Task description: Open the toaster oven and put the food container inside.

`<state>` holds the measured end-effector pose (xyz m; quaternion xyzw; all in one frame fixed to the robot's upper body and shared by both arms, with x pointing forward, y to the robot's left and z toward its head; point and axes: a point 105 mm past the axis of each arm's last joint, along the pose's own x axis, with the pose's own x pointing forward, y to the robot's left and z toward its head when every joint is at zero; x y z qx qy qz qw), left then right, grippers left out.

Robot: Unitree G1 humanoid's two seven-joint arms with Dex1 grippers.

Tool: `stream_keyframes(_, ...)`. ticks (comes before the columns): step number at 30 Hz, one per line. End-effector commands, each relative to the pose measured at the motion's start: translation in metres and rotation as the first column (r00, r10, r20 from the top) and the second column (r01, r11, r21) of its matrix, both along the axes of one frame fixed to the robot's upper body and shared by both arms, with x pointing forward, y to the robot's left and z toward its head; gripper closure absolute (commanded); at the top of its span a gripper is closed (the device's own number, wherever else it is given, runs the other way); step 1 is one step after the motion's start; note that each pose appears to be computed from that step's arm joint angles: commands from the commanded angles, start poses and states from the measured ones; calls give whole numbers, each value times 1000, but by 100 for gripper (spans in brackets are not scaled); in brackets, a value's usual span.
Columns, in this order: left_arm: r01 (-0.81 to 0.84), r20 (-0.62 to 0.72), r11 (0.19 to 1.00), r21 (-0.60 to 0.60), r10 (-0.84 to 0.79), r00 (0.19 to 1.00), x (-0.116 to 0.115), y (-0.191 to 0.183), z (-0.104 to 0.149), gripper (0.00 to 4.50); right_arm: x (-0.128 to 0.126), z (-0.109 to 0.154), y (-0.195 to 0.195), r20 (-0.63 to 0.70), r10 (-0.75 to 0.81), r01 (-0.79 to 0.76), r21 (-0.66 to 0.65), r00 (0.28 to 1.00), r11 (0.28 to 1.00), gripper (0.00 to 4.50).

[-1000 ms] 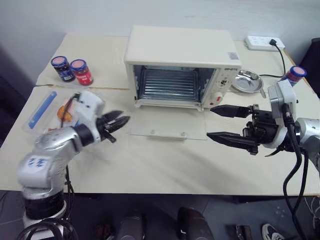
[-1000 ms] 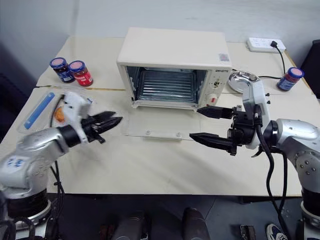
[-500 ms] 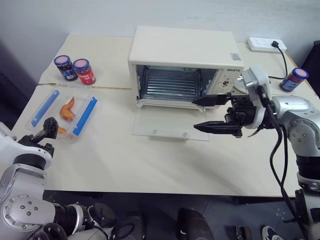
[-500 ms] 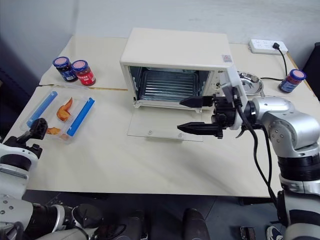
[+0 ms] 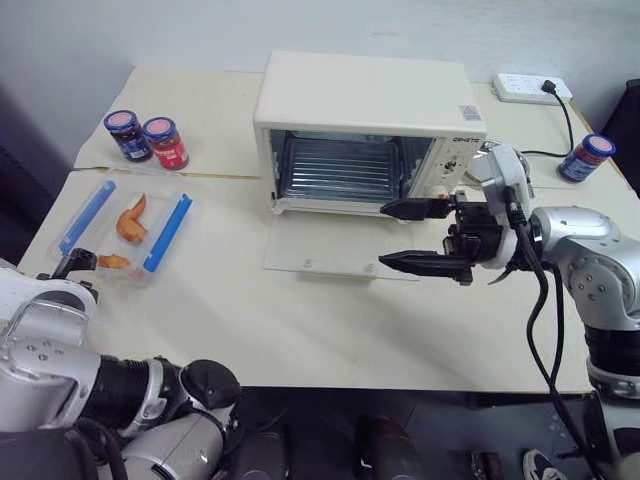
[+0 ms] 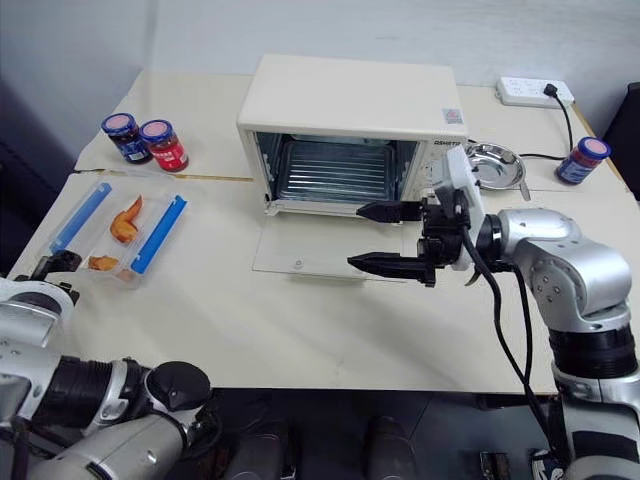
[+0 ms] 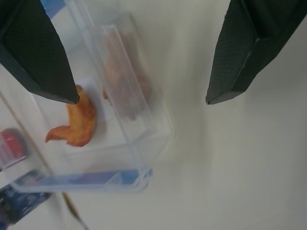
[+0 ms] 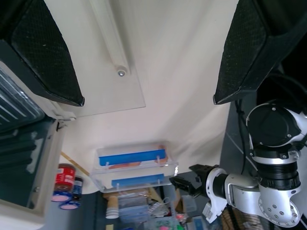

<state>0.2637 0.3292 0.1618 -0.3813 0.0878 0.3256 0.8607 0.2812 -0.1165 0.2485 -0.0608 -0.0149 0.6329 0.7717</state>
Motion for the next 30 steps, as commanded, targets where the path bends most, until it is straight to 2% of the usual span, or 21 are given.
stream_keyframes(1, -48, -13, 998, -28, 48, 999, -2, 5, 0, 44, -7, 12, -4, 47, -24, 22, 29, 999, 999, 0)
stream_keyframes(2, -50, -18, 998, -33, 50, 999, -1, 5, -1, 58, -9, 10, -5, 45, -31, 30, 29, 998, 999, 0)
stream_keyframes(13, -93, -76, 995, -30, 90, 993, -6, 18, -4, 399, -14, 8, -11, 38, -79, 78, 21, 996, 997, 0)
stream_keyframes(15, -90, -97, 996, -23, 88, 991, -7, 20, -8, 449, -13, 9, -13, 35, -88, 88, 17, 996, 996, 0)
stream_keyframes(21, -28, -108, 998, 60, 34, 994, -7, 30, -2, 450, -13, 9, -16, 25, -97, 97, 13, 995, 995, 0)
stream_keyframes(24, 138, -105, 970, 201, -118, 987, 0, 30, 13, 450, -13, 8, -19, 15, -105, 105, 7, 994, 994, 0)
stream_keyframes(26, 223, -119, 941, 255, -198, 973, 3, 27, 17, 450, -12, 6, -20, 9, -110, 110, 5, 994, 994, 0)
stream_keyframes(28, 377, -181, 849, 369, -332, 926, 4, 22, 31, 450, -14, 2, -25, -10, -122, 122, -1, 993, 993, 0)
stream_keyframes(30, 513, -223, 749, 420, -462, 858, 8, 9, 41, 450, -15, -2, -28, -21, -130, 130, -6, 991, 991, 0)
